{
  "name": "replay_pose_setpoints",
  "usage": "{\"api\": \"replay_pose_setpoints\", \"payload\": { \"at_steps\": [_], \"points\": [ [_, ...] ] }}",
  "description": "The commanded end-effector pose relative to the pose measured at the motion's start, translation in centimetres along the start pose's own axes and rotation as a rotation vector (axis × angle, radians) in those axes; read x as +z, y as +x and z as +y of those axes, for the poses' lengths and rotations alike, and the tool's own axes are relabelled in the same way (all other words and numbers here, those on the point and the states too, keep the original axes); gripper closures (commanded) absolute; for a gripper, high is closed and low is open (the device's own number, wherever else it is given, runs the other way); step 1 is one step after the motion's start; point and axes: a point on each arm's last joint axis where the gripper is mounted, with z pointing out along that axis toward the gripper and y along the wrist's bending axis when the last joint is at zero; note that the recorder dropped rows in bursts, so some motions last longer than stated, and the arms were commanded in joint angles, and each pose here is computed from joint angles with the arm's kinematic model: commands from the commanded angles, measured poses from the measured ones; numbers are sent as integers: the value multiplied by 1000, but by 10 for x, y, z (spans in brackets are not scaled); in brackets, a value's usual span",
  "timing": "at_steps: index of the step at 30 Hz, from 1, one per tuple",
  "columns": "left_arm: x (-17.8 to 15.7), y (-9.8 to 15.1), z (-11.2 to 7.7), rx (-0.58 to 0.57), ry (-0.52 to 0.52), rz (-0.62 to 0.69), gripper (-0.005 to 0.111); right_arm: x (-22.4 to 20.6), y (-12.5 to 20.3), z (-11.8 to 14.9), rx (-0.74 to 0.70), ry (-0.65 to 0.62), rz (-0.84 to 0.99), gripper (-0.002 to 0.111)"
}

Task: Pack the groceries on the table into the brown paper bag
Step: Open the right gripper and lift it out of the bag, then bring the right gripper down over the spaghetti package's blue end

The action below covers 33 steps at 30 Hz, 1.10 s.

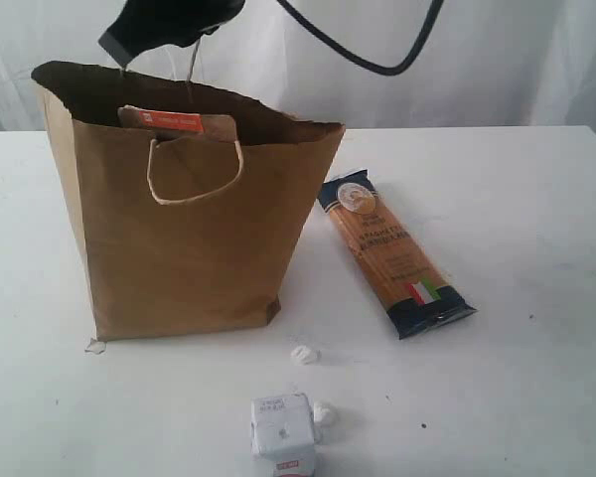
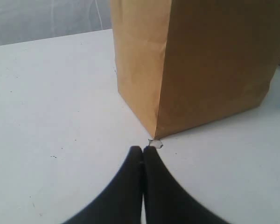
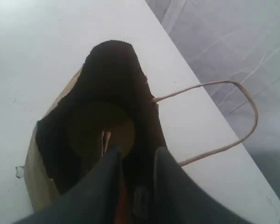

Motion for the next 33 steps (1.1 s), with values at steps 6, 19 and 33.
{"api": "replay_pose_setpoints", "payload": {
  "at_steps": [6, 19, 33],
  "points": [
    [0, 1, 0, -12, -3, 1, 107, -23, -1, 9, -40, -35, 68, 83],
    [0, 1, 0, -12, -3, 1, 107, -28, -5, 18, -79, 32, 103, 83],
    [0, 1, 0, -12, -3, 1, 107, -141, 6, -19, 43, 449, 166, 83]
  ]
}}
